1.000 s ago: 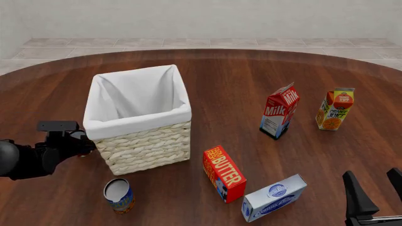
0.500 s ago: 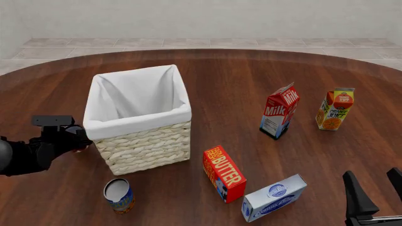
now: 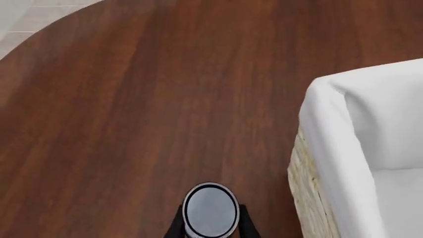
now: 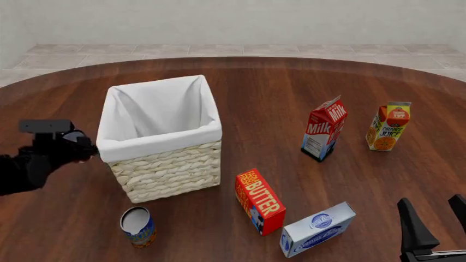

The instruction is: Pick up the alphabet soup and the tomato sauce, and put them in the basket.

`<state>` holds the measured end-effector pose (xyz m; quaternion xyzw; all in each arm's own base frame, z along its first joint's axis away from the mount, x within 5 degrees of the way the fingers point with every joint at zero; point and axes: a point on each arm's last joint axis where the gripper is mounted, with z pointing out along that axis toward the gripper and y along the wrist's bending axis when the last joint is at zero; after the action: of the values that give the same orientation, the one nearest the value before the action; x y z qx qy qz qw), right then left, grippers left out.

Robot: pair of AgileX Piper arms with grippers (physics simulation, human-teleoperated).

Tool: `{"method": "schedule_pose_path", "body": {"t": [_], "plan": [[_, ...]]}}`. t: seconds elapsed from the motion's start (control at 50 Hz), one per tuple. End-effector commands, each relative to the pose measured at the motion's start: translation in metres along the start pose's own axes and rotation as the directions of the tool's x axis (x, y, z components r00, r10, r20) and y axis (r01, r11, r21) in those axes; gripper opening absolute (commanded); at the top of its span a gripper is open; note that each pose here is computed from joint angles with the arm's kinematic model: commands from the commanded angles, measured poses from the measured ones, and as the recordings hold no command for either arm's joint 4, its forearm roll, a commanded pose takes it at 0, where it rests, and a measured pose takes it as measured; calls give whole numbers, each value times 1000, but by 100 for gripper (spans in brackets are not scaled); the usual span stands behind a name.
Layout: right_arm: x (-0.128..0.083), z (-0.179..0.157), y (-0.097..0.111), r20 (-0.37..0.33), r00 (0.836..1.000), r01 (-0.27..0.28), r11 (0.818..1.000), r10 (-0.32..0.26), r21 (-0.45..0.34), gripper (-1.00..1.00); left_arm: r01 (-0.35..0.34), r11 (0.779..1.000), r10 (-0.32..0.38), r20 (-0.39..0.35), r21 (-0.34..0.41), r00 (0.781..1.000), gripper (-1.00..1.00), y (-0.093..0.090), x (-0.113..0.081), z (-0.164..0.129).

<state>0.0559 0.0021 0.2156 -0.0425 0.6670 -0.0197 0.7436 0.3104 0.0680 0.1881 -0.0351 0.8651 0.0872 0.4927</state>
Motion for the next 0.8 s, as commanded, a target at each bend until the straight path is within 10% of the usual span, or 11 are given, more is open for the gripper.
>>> {"method": "schedule_pose_path", "body": {"t": [0.02, 0.8], "plan": [[0, 0, 0, -1, 1000, -1, 1000, 1, 1, 100, -20, 1000, 20, 38, -3, 999, -100, 1, -16, -10], [0, 0, 0, -1, 1000, 0, 1000, 0, -7, 100, -44, 999, 46, 161, -14, 986, -100, 5, -71, -58]]}}
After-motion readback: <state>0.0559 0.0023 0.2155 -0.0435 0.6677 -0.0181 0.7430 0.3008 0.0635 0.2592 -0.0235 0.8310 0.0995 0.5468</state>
